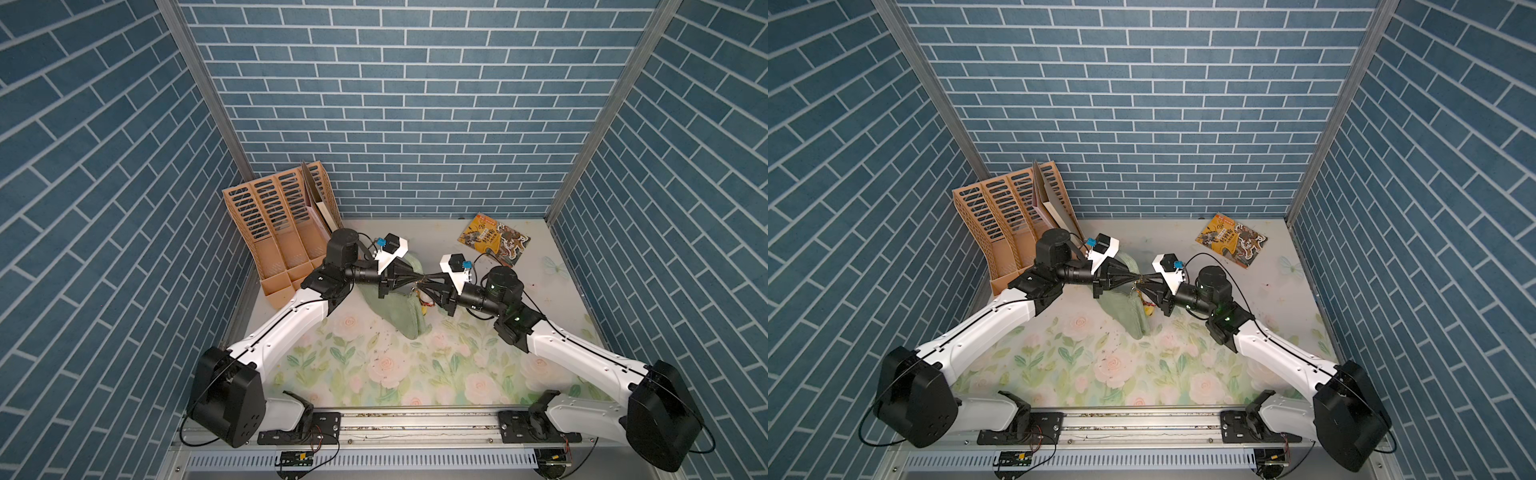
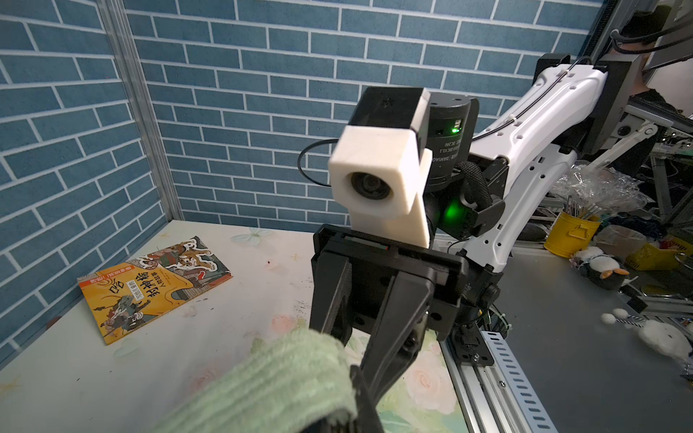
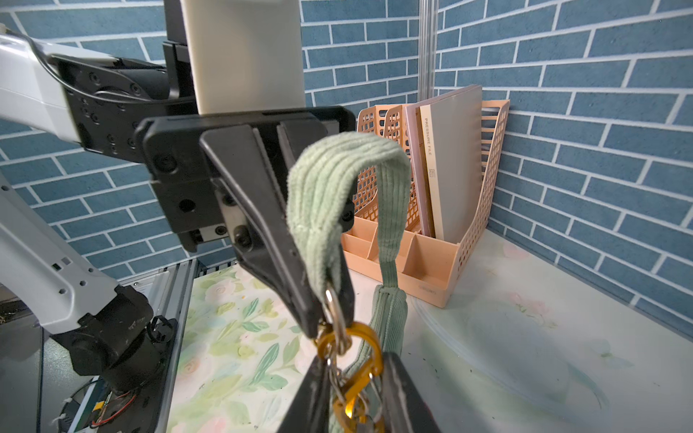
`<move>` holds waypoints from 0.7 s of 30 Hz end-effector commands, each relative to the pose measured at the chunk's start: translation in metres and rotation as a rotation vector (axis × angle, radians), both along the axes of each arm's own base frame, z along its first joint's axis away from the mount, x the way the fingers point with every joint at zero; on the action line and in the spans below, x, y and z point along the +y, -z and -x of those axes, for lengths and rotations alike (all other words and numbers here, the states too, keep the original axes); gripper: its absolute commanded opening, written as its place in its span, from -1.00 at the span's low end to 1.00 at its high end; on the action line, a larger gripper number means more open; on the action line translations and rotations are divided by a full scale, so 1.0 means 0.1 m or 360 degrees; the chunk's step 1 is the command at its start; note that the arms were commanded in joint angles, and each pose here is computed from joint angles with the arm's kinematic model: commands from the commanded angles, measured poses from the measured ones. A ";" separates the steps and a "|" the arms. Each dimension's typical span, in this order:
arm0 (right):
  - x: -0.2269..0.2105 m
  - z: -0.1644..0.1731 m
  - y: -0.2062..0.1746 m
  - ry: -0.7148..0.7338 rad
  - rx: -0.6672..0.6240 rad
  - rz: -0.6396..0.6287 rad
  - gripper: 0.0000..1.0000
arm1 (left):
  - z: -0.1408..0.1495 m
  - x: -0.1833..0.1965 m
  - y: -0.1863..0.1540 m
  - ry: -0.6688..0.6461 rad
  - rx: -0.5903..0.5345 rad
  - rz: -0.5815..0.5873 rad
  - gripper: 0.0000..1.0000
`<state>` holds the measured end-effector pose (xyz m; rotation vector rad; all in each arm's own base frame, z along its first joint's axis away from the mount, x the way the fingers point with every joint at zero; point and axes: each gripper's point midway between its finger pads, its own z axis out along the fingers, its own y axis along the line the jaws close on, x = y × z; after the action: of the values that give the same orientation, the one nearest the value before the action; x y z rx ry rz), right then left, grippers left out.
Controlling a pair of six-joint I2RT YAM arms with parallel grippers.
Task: Remove the decoration from the bag
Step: Remove the decoration item from the bag.
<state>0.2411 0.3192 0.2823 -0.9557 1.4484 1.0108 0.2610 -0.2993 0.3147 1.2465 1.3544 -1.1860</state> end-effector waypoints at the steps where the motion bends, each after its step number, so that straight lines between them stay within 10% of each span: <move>1: -0.05 -0.01 -0.09 0.0046 -0.0045 -0.0032 -0.50 | 0.05 0.04 -0.13 0.0013 -0.0081 0.0027 -1.00; 21: -0.04 -0.15 -0.15 0.0162 0.0187 -0.0094 -0.73 | -0.10 0.08 -0.10 -0.0139 -0.0093 -0.0057 -1.00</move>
<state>0.2527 0.3147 0.2828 -0.8437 1.5301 1.0151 0.2686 -0.2958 0.3069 1.2234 1.4264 -1.1178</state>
